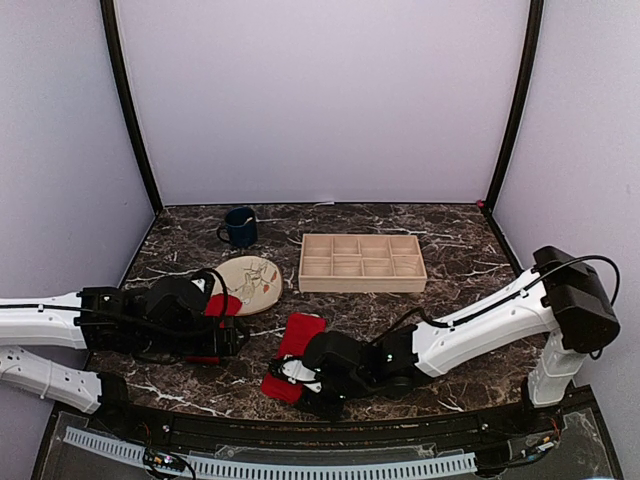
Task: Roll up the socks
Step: Pick up the sock from the center of the board.
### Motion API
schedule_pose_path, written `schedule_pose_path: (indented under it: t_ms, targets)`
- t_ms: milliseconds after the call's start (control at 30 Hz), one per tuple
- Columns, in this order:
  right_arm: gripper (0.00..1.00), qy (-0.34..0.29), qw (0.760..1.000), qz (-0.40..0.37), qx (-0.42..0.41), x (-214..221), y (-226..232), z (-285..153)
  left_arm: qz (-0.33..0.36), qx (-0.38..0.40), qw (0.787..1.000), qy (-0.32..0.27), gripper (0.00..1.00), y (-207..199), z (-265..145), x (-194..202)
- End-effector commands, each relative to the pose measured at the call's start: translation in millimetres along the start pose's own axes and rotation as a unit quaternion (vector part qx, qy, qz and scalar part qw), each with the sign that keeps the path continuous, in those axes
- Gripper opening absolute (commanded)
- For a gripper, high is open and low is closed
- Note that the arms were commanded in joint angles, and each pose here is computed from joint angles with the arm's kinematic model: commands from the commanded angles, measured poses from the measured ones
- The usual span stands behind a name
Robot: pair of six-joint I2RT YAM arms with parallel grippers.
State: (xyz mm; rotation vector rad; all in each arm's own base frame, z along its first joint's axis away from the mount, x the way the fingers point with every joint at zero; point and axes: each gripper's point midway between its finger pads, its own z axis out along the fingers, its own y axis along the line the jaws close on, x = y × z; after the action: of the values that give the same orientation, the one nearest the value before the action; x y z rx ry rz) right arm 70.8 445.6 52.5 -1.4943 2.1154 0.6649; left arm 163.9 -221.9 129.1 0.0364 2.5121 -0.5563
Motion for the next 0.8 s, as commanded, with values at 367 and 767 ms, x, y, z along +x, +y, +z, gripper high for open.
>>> schedule_pose_path:
  t_ms: [367, 767]
  targets:
    - [0.41, 0.032, 0.991, -0.106, 0.071, -4, -12, 26, -0.027, 0.002, 0.999, -0.021, 0.8, 8, -4, -3]
    - [0.37, 0.063, 0.986, -0.146, 0.047, -1, 1, 41, -0.04, -0.001, 0.999, -0.03, 0.72, 15, -6, -3]
